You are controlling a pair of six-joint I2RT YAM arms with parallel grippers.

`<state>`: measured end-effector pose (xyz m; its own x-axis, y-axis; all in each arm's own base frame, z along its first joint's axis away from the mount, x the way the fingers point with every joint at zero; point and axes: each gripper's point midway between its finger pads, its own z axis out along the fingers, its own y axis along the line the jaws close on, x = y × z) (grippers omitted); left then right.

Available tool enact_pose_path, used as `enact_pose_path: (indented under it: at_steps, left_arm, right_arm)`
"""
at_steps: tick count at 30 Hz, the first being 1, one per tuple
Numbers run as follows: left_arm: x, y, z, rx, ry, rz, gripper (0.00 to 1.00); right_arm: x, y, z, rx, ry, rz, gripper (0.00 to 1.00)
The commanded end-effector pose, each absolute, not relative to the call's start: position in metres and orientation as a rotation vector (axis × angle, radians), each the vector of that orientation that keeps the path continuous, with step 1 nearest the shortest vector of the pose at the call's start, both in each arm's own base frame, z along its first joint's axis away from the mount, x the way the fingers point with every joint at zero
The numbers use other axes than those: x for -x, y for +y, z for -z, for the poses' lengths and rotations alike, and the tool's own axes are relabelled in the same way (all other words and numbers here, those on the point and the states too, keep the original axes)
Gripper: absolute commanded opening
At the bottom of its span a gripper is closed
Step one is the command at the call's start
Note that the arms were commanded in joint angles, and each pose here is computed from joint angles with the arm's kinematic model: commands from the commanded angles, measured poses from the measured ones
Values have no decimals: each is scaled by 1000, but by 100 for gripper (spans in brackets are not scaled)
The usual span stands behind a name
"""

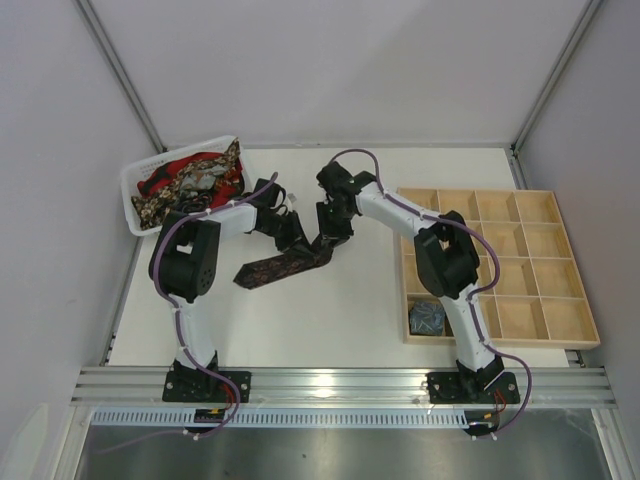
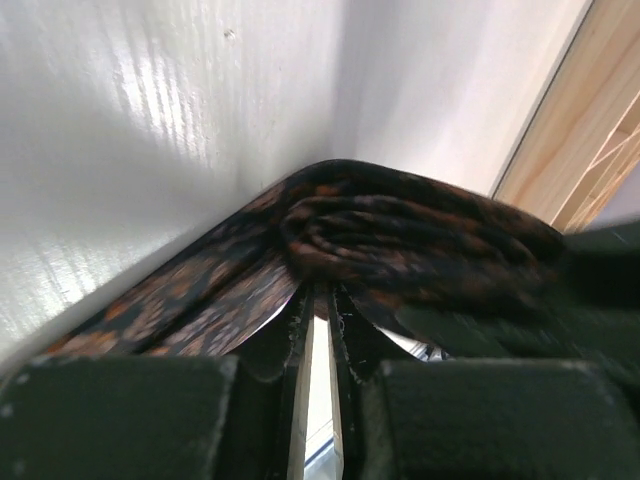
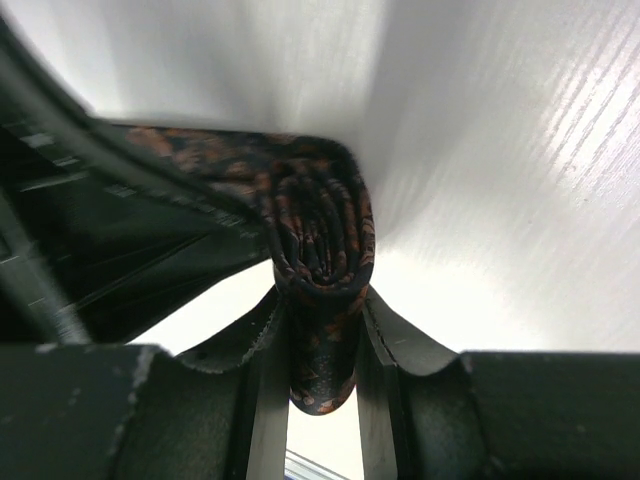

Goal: Roll the ties
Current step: Roll the tie

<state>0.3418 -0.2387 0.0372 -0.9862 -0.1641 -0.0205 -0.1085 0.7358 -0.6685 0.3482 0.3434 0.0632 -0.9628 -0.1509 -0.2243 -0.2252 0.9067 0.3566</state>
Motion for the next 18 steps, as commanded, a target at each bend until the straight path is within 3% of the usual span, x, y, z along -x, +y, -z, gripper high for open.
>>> enact_pose_path:
  at_steps: [1,18]
  left_arm:
    - [-355,-240,-40,224,2815,1053,15]
    - [-346,-230,-34,241,2854,990,14]
  right_arm:
    - [-347,354,-92,296,2841,-507,0]
    - [-347,363,-45,407,2860,-182,0]
